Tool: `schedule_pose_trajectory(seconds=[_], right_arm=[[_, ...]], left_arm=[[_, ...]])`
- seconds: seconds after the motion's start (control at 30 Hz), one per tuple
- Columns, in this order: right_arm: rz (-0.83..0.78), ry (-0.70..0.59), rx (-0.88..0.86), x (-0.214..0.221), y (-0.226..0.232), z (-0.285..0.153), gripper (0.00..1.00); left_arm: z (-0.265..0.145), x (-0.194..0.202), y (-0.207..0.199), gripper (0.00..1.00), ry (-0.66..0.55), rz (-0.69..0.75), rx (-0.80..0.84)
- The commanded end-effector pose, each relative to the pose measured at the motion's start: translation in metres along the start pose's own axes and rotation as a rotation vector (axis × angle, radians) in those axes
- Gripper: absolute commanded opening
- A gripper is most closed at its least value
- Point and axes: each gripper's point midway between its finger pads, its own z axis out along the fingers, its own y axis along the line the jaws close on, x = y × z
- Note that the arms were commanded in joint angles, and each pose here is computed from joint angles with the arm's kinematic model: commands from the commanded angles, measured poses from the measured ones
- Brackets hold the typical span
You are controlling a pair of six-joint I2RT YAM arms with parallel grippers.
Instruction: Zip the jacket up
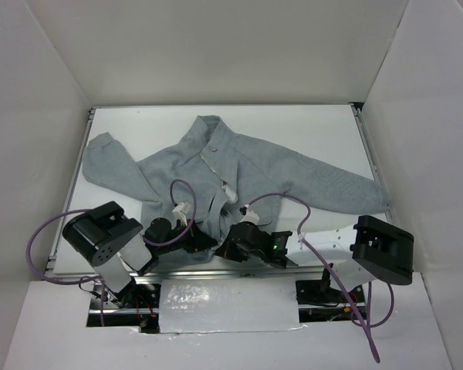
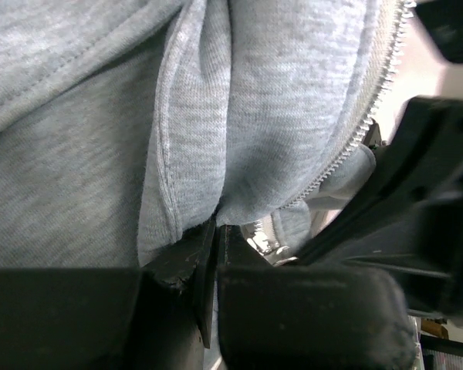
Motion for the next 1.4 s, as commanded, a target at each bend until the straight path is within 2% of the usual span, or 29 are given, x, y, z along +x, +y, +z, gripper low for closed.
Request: schedule_pose_trajectory(seconds=[0.0, 0.07, 0.13, 0.17, 0.23, 0.3, 0.43, 0.5, 0.57, 0.7, 0.8, 0.87, 0.9, 0.93, 1.1, 1.37], right_arm=[[-0.015, 0.041, -0.106, 0.008, 0.010, -0.004, 0.00], [-0.014, 0.055, -0.152, 0.014, 0.009, -0.007, 0.01], [-0.046, 0.100, -0.203, 0.024, 0.010, -0.011, 0.21], [-0.077, 0.111, -0.227, 0.026, 0.013, -0.014, 0.36], [-0.131, 0.173, -0.292, 0.039, 0.021, -0.025, 0.46], [-0.217, 0.216, -0.310, 0.048, 0.029, -0.038, 0.55], [-0.298, 0.225, -0.247, 0.048, 0.023, -0.056, 0.56], [-0.314, 0.166, -0.236, 0.035, 0.022, -0.069, 0.56], [-0.333, 0.047, -0.233, 0.009, 0.029, -0.079, 0.55], [-0.392, -0.085, -0.055, -0.033, 0.007, -0.070, 0.56], [-0.440, -0.068, 0.065, -0.038, -0.003, -0.049, 0.51], [-0.461, -0.027, 0.131, -0.030, -0.010, -0.032, 0.47], [-0.466, -0.026, 0.141, -0.030, -0.003, -0.030, 0.46], [-0.480, -0.008, 0.174, -0.023, -0.007, -0.022, 0.45], [-0.531, 0.010, 0.202, -0.009, 0.014, -0.012, 0.44], [-0.574, 0.053, 0.295, 0.006, 0.001, 0.003, 0.42]], left_arm=[[-0.023, 0.017, -0.010, 0.00, 0.020, 0.051, 0.062], [-0.024, 0.015, -0.012, 0.00, 0.011, 0.053, 0.060], [-0.024, 0.016, -0.004, 0.00, 0.015, 0.037, 0.016], [-0.023, 0.009, -0.009, 0.00, -0.006, 0.047, 0.024], [-0.024, 0.013, 0.008, 0.00, 0.013, 0.028, -0.072], [-0.026, 0.000, 0.003, 0.00, -0.028, 0.055, -0.085], [-0.032, -0.023, 0.001, 0.00, -0.087, 0.116, -0.168], [-0.038, -0.031, 0.005, 0.00, -0.105, 0.141, -0.225], [-0.043, -0.030, 0.008, 0.00, -0.110, 0.149, -0.246], [-0.044, -0.021, 0.014, 0.00, -0.089, 0.110, -0.257], [-0.049, -0.015, 0.027, 0.00, -0.069, 0.059, -0.334], [-0.055, -0.019, 0.030, 0.00, -0.097, 0.034, -0.373], [-0.064, -0.013, 0.043, 0.00, -0.093, -0.009, -0.451], [-0.068, -0.022, 0.039, 0.00, -0.141, -0.011, -0.451], [-0.079, -0.025, 0.036, 0.00, -0.178, -0.020, -0.453], [-0.080, -0.016, 0.040, 0.00, -0.141, -0.017, -0.464]])
